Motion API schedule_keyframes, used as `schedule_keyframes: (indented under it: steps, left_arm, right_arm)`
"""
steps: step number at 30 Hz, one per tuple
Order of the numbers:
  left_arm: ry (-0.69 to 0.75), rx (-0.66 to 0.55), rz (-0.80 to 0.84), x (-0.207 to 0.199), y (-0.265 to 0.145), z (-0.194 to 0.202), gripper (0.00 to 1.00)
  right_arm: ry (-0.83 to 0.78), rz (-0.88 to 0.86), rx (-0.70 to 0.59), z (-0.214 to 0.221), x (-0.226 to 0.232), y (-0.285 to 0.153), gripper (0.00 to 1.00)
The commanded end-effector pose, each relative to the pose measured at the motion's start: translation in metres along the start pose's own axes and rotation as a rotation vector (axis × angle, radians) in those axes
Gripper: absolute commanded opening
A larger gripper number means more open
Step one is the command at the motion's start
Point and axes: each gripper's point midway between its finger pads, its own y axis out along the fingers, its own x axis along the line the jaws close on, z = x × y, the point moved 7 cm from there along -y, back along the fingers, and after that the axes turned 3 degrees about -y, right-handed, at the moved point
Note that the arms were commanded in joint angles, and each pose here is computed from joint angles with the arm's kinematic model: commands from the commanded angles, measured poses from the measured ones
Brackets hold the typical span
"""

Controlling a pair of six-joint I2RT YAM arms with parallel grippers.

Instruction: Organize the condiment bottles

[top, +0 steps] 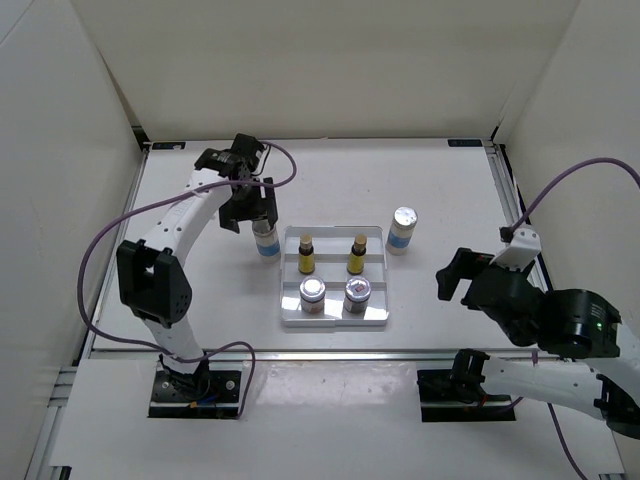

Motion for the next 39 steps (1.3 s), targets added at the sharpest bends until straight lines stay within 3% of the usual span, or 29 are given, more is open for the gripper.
schedule_keyframes:
  steps: [1,12,21,29,30,35,36,39]
  left_arm:
    - [0.01,-0.032,0.035,-0.005,-0.007,-0.01,0.92]
    - [0.021,-0.002,0.033,-0.014,0.015,-0.012,0.87]
    - [0.022,0.017,0.023,-0.016,0.027,-0.014,0.73]
    - [0.028,-0.014,0.044,-0.022,0.019,-0.019,0.49]
    - [0.038,-0.031,0.052,-0.023,0.013,-0.022,0.42]
    - [0.053,-0.055,0.07,-0.027,0.003,-0.024,0.45]
    - [0.054,-0.053,0.052,-0.024,0.003,-0.023,0.55]
    - [0.055,-0.043,0.035,-0.021,0.006,-0.019,0.7]
  right_arm:
    - [-0.092,0.079,0.04,0.012,-0.029,-0.005,1.0]
    - [-0.101,0.085,0.045,0.012,-0.027,-0.004,1.0]
    - [-0.095,0.08,0.041,0.012,-0.025,-0.004,1.0]
    - [-0.095,0.08,0.041,0.012,-0.025,-0.004,1.0]
    - [-0.095,0.08,0.041,0.012,-0.025,-0.004,1.0]
    - [-0.104,0.08,0.041,0.012,-0.026,-0.004,1.0]
    - [-0.104,0.08,0.041,0.012,-0.026,-0.004,1.0]
    - [-0.104,0.08,0.041,0.012,-0.026,-0.004,1.0]
